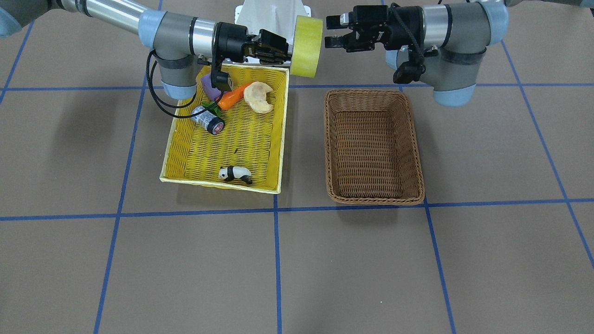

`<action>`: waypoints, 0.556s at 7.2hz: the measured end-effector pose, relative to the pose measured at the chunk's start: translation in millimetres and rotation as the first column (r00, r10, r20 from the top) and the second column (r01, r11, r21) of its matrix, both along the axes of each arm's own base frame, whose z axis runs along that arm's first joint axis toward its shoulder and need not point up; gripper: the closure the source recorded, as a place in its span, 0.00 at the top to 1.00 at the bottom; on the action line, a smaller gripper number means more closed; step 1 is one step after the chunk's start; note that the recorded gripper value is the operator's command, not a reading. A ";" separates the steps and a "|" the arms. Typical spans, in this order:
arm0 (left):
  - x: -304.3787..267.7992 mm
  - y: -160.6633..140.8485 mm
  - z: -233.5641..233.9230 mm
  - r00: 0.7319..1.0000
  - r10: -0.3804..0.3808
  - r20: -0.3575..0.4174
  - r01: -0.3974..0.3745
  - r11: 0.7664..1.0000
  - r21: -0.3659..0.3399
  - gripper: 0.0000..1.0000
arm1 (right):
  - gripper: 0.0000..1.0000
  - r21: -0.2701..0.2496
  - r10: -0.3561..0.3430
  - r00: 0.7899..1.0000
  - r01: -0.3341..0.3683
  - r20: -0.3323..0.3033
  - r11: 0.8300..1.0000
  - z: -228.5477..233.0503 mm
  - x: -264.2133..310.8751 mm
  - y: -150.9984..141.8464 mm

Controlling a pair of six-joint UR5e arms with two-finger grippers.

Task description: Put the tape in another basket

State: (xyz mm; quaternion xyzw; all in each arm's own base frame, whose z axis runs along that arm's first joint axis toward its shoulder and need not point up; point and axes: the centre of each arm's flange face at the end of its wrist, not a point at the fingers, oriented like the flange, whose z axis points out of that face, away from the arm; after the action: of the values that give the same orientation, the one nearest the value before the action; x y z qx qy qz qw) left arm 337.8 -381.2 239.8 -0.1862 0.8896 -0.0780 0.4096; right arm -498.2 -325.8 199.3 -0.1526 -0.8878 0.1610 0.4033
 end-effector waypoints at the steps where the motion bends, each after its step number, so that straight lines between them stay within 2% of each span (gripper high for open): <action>1: 2.4 1.8 -0.2 1.000 0.000 -0.011 0.000 1.000 -0.003 0.97 | 0.00 -0.002 -0.008 1.000 0.008 0.000 1.000 -0.3 -1.9 2.7; 4: 9.3 4.5 -1.3 1.000 0.007 -0.019 -0.007 1.000 -0.006 0.93 | 0.00 -0.001 -0.045 0.999 0.045 0.001 0.999 -4.4 -14.6 20.7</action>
State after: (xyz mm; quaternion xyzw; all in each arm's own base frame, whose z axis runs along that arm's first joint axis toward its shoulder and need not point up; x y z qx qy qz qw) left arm 347.1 -376.7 238.5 -0.1913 0.8926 -0.0777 0.4007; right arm -512.8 -305.1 194.8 -0.1730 -0.8843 0.1521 0.4062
